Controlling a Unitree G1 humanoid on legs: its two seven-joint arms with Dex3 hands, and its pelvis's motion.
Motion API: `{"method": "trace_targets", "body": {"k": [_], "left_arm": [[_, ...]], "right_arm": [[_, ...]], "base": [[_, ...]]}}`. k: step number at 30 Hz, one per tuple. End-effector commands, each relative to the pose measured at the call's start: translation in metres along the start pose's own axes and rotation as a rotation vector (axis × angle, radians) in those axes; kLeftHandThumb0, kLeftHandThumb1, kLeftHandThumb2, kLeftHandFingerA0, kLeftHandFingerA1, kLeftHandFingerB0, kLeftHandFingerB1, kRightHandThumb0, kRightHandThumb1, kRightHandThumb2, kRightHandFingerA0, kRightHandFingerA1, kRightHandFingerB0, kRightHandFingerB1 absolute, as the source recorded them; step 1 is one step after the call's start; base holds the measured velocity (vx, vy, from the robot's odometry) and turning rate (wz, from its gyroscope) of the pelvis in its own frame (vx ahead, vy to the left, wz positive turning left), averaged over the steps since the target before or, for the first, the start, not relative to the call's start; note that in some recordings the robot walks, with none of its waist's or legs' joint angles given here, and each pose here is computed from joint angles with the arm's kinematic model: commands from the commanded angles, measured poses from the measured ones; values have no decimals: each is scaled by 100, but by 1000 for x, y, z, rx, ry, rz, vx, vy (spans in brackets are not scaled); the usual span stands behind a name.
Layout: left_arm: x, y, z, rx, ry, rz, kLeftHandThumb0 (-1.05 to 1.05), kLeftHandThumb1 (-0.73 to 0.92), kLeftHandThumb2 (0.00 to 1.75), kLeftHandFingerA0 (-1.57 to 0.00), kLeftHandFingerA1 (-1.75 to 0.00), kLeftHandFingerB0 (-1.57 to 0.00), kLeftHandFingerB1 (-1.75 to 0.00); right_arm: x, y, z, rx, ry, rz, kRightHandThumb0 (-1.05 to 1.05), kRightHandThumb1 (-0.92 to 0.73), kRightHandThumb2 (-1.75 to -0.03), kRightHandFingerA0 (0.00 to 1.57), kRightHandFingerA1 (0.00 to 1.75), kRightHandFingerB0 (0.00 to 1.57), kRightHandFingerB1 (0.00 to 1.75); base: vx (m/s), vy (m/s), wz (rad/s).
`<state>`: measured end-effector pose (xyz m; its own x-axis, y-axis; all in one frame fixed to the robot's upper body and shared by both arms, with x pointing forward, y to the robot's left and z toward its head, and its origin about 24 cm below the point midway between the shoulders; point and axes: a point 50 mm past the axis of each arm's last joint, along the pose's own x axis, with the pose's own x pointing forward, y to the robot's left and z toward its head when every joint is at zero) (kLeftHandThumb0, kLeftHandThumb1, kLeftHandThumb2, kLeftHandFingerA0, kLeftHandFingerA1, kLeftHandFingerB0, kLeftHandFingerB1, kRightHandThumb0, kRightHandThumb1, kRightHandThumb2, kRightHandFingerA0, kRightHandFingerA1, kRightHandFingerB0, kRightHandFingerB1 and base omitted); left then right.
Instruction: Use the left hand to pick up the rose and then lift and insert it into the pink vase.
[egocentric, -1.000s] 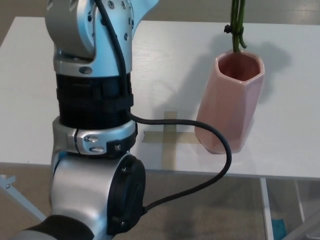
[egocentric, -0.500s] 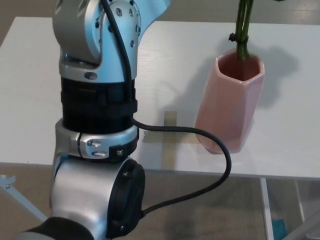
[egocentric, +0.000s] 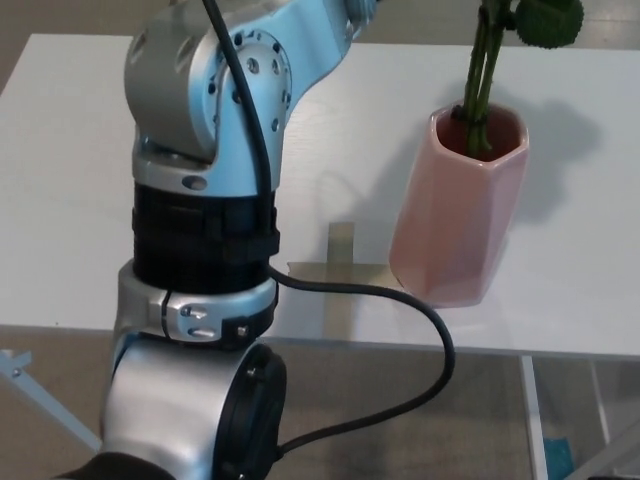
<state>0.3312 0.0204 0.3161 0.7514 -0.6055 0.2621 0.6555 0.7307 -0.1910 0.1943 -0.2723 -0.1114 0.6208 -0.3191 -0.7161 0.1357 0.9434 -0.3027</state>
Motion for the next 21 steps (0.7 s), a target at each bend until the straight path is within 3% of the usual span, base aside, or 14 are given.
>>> {"method": "trace_targets", "body": {"k": [1, 21], "left_arm": [[0, -3, -4, -3, 4, -14, -15, 83, 67, -96, -141, -88, -88], [3, -3, -6, 26, 8, -32, -14, 83, 67, -97, -140, -87, -87]], "right_arm": [[0, -1, -1, 18, 3, 4, -25, -62, -58, 69, 44, 58, 41], [0, -2, 1, 18, -5, 13, -25, -62, -58, 69, 44, 58, 41]], "base": [[0, 0, 0], [0, 0, 0]]}}
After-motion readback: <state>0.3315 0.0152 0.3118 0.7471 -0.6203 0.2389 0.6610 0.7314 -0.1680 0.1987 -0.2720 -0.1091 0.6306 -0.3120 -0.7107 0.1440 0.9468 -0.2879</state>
